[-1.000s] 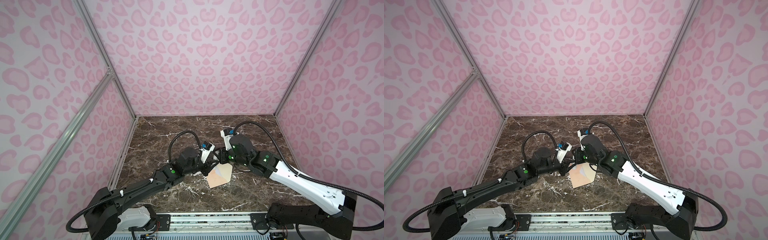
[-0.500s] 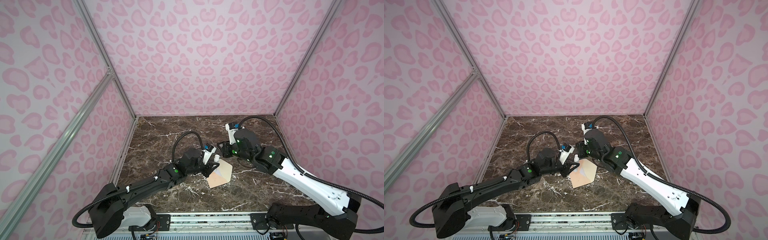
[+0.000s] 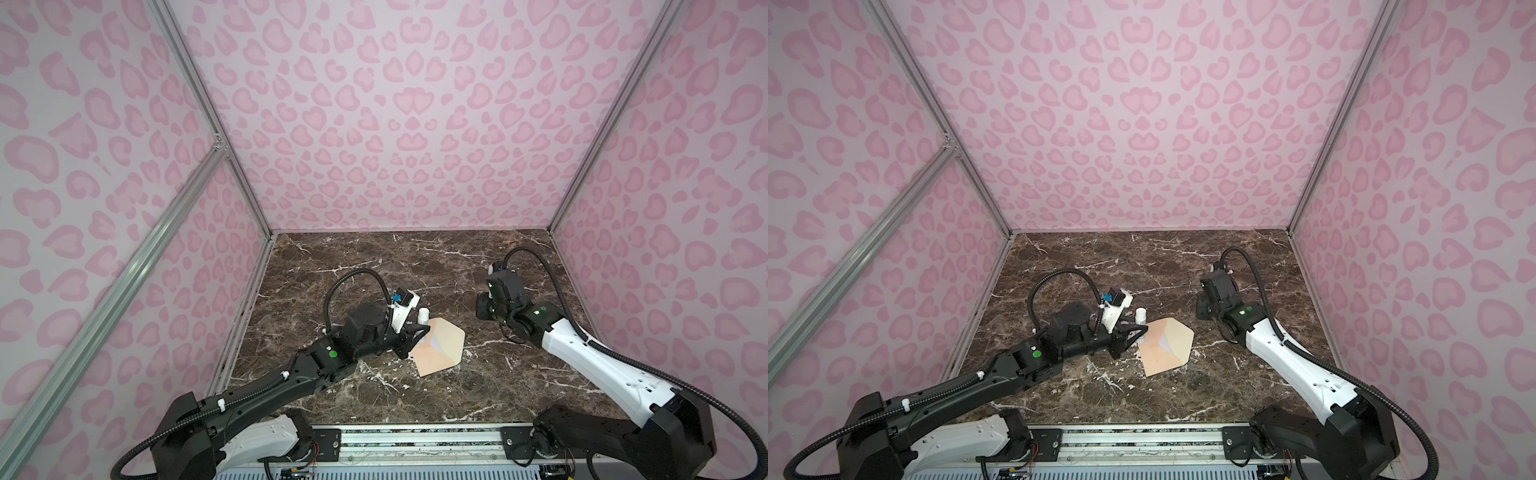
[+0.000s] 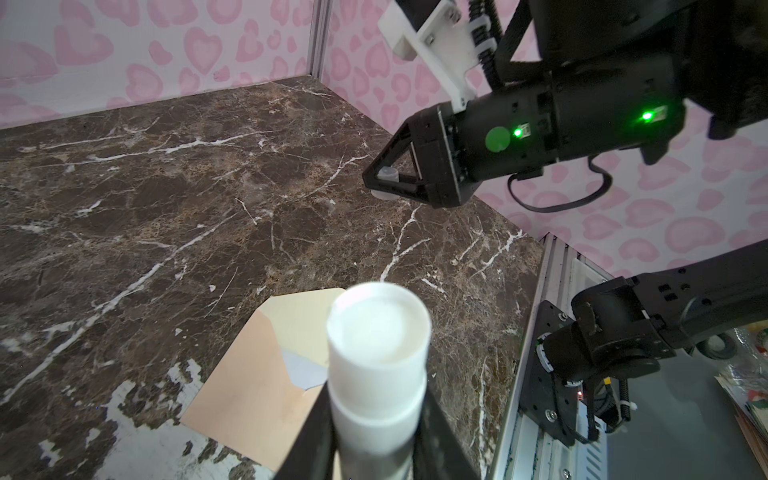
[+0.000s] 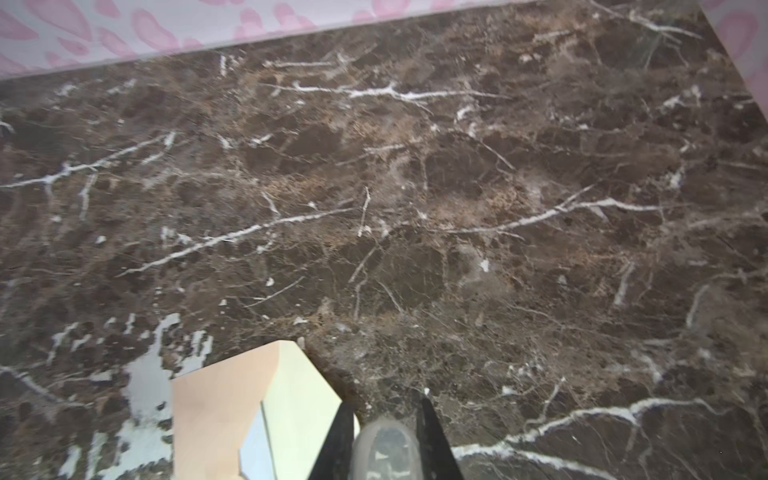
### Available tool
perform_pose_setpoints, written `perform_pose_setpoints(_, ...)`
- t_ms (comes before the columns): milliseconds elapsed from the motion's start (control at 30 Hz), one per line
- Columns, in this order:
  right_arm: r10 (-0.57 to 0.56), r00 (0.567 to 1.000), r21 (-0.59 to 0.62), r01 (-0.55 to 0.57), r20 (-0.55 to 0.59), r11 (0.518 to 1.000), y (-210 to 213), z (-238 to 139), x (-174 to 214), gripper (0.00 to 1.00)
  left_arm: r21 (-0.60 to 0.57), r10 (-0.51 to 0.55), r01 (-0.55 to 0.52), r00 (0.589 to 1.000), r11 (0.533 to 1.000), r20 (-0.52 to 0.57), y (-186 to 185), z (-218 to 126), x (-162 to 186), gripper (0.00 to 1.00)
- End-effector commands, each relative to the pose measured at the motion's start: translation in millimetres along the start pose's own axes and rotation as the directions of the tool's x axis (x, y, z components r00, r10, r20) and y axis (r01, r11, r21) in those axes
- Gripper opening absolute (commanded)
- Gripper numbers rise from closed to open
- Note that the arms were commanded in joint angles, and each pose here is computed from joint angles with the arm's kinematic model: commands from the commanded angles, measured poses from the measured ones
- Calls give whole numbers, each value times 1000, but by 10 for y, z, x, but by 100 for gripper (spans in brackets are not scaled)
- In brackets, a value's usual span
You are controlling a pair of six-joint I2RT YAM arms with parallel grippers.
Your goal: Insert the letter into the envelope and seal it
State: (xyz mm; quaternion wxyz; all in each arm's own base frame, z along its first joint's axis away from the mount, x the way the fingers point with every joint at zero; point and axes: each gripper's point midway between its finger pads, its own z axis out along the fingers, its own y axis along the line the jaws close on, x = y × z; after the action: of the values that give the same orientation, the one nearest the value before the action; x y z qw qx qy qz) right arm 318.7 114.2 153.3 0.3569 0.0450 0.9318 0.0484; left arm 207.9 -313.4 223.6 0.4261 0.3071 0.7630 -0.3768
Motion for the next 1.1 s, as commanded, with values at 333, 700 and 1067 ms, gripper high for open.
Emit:
perform_pose_setpoints(333,31,996,74,-25,-84,997,-214,799,315,8,-19,29,-28,996,999,81,-1,-181,-96,4)
perform_pose_setpoints(700,23,993,127,-8,-117,992,-329,1031,557,10,-42,38,-35,997,998,73,34,-243,-57,3)
perform_pose_setpoints(1067,13,990,148,8,-141,989,-403,1042,745,25,-45,36,-32,996,998,80,39,-267,-50,3)
